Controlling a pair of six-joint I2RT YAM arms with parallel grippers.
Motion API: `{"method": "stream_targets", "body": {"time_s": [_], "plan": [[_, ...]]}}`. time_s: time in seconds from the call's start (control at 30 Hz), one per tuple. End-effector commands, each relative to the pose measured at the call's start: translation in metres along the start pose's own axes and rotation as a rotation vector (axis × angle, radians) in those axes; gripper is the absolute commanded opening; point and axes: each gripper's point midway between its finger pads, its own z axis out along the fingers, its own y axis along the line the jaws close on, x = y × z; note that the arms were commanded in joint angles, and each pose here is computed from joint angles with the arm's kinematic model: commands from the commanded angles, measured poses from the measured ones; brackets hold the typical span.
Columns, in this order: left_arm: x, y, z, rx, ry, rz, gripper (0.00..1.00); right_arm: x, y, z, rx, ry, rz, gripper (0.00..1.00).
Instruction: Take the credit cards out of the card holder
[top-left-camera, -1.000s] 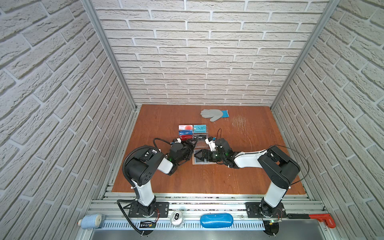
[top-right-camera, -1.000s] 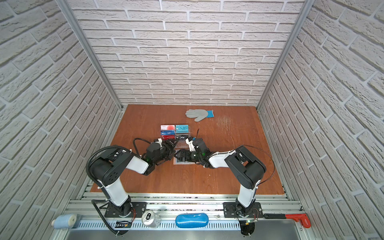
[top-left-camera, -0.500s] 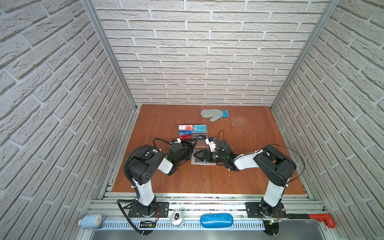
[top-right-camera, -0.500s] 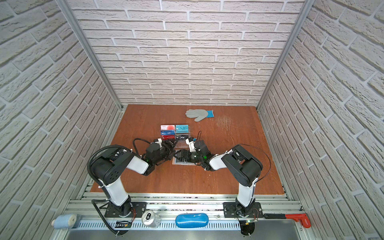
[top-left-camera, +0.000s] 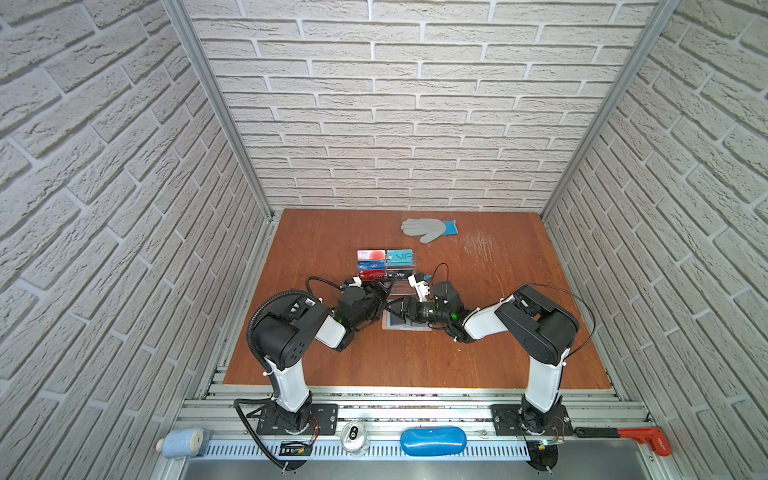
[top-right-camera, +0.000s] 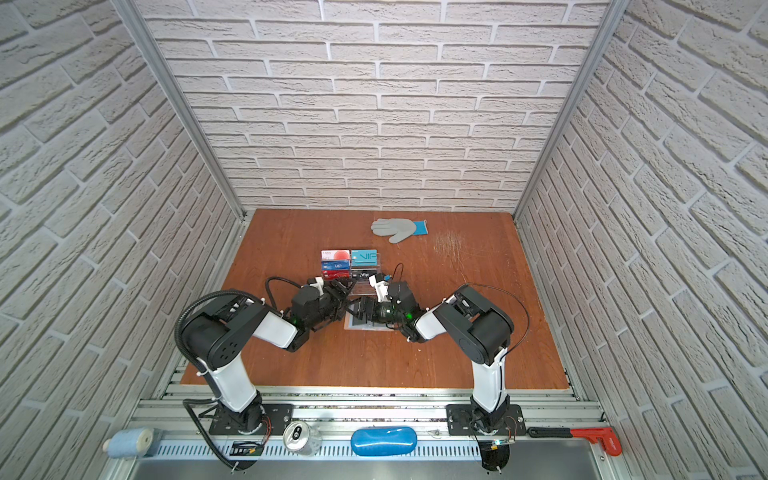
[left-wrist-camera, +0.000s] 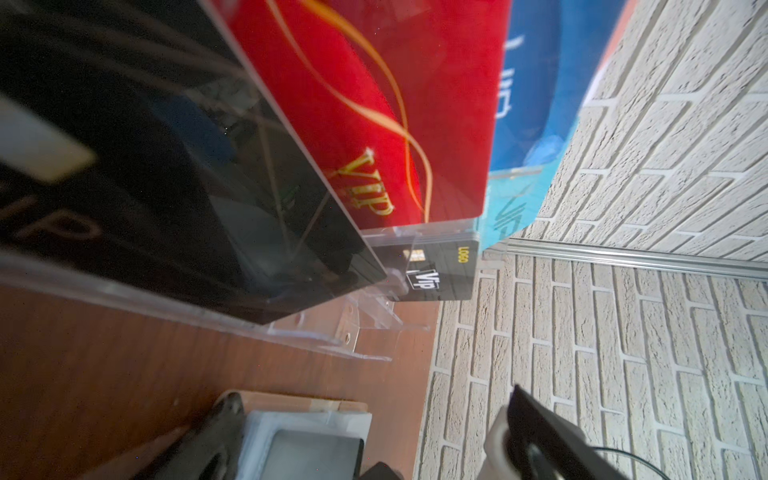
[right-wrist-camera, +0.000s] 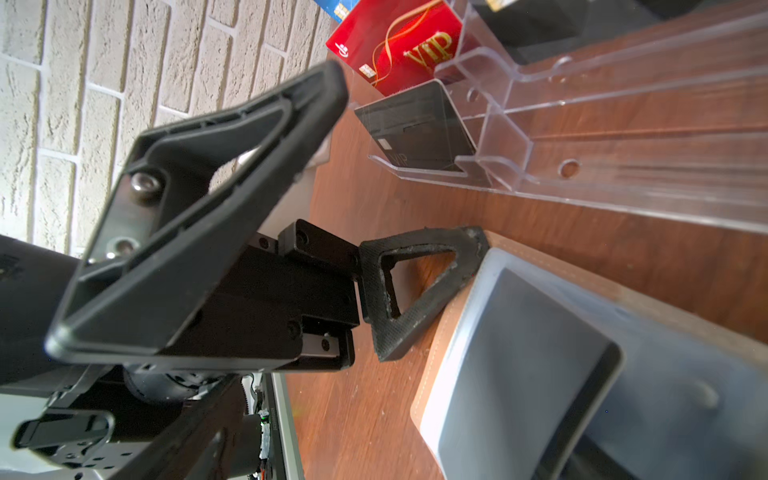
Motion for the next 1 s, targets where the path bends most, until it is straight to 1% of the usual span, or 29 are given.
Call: {"method": "stream_targets", "body": {"time_s": [0.0, 0.13, 0.17, 0.2, 0.27, 0.5, 0.8, 0.97], "plan": [[0.0, 0.017, -0.002, -0.039, 0.0, -0.006, 0.98, 0.009, -0.004, 0.006, -0.001, 0.033, 0.007, 0.93], [-0.001, 0.017, -0.002, -0.038, -0.002, -0.008, 0.98, 0.012, -0.013, 0.006, 0.032, 0.039, 0.014, 0.91], [-0.002, 0.017, -0.002, -0.036, -0.004, -0.009, 0.98, 0.013, -0.014, 0.006, 0.037, 0.04, 0.018, 0.89], [-0.002, 0.018, -0.003, -0.037, -0.004, -0.011, 0.98, 0.013, -0.015, 0.005, 0.044, 0.04, 0.017, 0.85], [-0.003, 0.019, -0.004, -0.035, -0.006, -0.015, 0.98, 0.014, -0.017, 0.004, 0.06, 0.043, 0.017, 0.81], [-0.006, 0.021, -0.007, -0.037, -0.009, -0.017, 0.98, 0.014, -0.018, -0.001, 0.095, 0.049, -0.007, 0.78], [-0.008, 0.024, -0.008, -0.039, -0.011, -0.019, 0.98, 0.011, -0.014, -0.006, 0.099, 0.049, -0.021, 0.66], [-0.008, 0.025, -0.008, -0.042, -0.011, -0.017, 0.98, 0.009, -0.011, -0.01, 0.1, 0.047, -0.03, 0.63]]}}
